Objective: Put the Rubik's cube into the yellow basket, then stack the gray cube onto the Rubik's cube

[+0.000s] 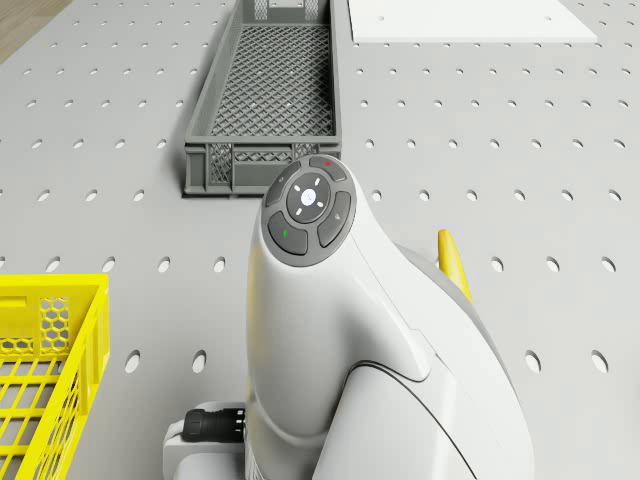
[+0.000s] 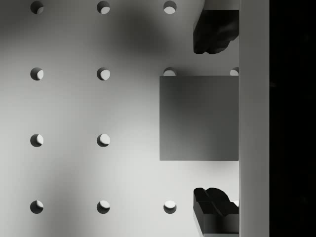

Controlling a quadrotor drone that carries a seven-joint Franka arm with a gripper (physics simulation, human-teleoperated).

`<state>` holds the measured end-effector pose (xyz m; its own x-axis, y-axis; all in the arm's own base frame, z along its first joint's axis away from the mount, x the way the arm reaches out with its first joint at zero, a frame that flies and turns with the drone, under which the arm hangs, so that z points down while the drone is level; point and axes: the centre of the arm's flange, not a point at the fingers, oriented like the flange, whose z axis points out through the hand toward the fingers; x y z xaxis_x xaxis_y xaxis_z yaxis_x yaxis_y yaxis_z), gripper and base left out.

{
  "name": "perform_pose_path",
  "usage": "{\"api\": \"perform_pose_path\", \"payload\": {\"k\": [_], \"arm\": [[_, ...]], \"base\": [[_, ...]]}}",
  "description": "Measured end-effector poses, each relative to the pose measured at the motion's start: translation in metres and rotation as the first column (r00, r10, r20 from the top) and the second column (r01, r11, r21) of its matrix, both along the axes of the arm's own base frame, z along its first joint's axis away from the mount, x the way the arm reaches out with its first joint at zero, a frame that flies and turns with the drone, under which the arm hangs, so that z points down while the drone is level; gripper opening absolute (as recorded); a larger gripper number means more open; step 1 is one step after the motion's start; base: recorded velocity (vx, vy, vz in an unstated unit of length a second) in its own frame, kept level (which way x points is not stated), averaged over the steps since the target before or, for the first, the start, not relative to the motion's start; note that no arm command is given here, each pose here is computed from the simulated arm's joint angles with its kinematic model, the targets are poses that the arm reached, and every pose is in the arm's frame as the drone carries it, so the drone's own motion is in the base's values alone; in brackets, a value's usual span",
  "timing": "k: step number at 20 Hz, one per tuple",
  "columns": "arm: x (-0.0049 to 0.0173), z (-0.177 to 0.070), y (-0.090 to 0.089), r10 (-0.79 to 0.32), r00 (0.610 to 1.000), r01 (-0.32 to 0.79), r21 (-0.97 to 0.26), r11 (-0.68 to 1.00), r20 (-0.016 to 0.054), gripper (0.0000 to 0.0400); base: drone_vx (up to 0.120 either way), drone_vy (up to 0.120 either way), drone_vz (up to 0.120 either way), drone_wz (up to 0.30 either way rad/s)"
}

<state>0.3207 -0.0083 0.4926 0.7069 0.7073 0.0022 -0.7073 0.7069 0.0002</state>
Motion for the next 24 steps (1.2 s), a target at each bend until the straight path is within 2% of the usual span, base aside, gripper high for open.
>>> {"api": "perform_pose_path", "payload": {"k": [8, 16, 20, 24], "arm": [[0.0, 0.017, -0.003, 0.0, 1.0, 0.0, 0.0, 1.0, 0.0001, 0.04], [0.0, 0.021, -0.004, 0.0, 1.0, 0.0, 0.0, 1.0, 0.0001, 0.04], [0.0, 0.022, -0.004, 0.0, 1.0, 0.0, 0.0, 1.0, 0.0001, 0.031], [0.0, 0.022, -0.004, 0.0, 1.0, 0.0, 0.0, 1.0, 0.0001, 0.0272]], "base": [[0.0, 0.0, 0.0, 0.0], [0.0, 0.0, 0.0, 0.0], [0.0, 0.0, 0.0, 0.0], [0.0, 0.0, 0.0, 0.0]]}}
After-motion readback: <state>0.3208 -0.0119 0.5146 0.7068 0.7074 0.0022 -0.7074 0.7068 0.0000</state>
